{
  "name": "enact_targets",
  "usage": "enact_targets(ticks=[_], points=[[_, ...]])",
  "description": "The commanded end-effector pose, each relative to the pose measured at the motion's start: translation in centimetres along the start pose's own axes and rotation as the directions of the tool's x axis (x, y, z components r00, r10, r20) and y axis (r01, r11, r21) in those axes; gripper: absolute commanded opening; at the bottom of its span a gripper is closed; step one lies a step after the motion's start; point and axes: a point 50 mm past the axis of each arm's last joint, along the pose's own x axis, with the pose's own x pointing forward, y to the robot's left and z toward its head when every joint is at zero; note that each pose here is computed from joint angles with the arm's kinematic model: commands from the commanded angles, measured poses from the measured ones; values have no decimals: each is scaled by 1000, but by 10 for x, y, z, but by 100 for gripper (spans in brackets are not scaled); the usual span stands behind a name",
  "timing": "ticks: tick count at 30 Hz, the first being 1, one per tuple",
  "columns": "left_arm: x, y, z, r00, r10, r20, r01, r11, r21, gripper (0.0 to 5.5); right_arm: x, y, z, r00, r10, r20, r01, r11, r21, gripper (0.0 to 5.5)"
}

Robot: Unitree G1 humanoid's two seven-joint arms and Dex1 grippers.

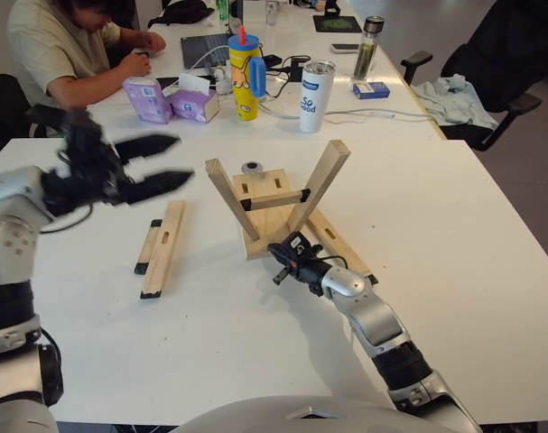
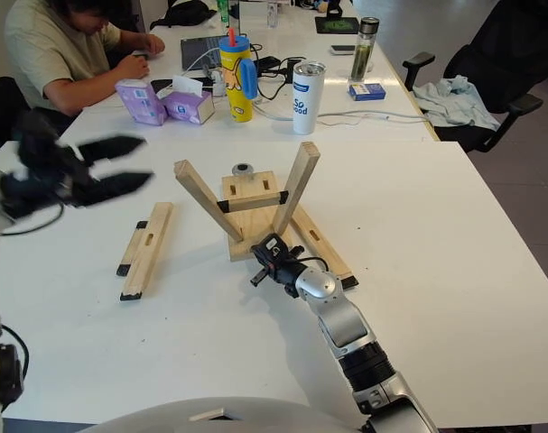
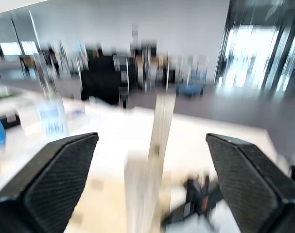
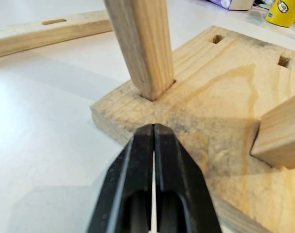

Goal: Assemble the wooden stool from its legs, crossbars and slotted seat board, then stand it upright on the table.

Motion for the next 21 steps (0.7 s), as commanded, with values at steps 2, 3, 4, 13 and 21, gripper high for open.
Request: enact_targets(ticks=[2,3,4,13,21], points=[[53,-13,66,897,0,443,-16,999,34,409,-7,8,-51,972,33,-232,-13,996,88,0],[67,-15,58,910,23,415,-40,999,32,409,-6,8,-51,971,38,-236,-18,996,85,0],[84,-13,32,954,72,291,-85,996,33,409,-5,9,-52,971,35,-238,-15,996,87,0],[61,-10,-201,724,417,-549,-442,892,94,409,3,9,-50,966,42,-257,-20,996,87,0],[128,-22,51,834,272,481,-402,896,190,409,4,6,-54,960,35,-277,-9,995,96,0]])
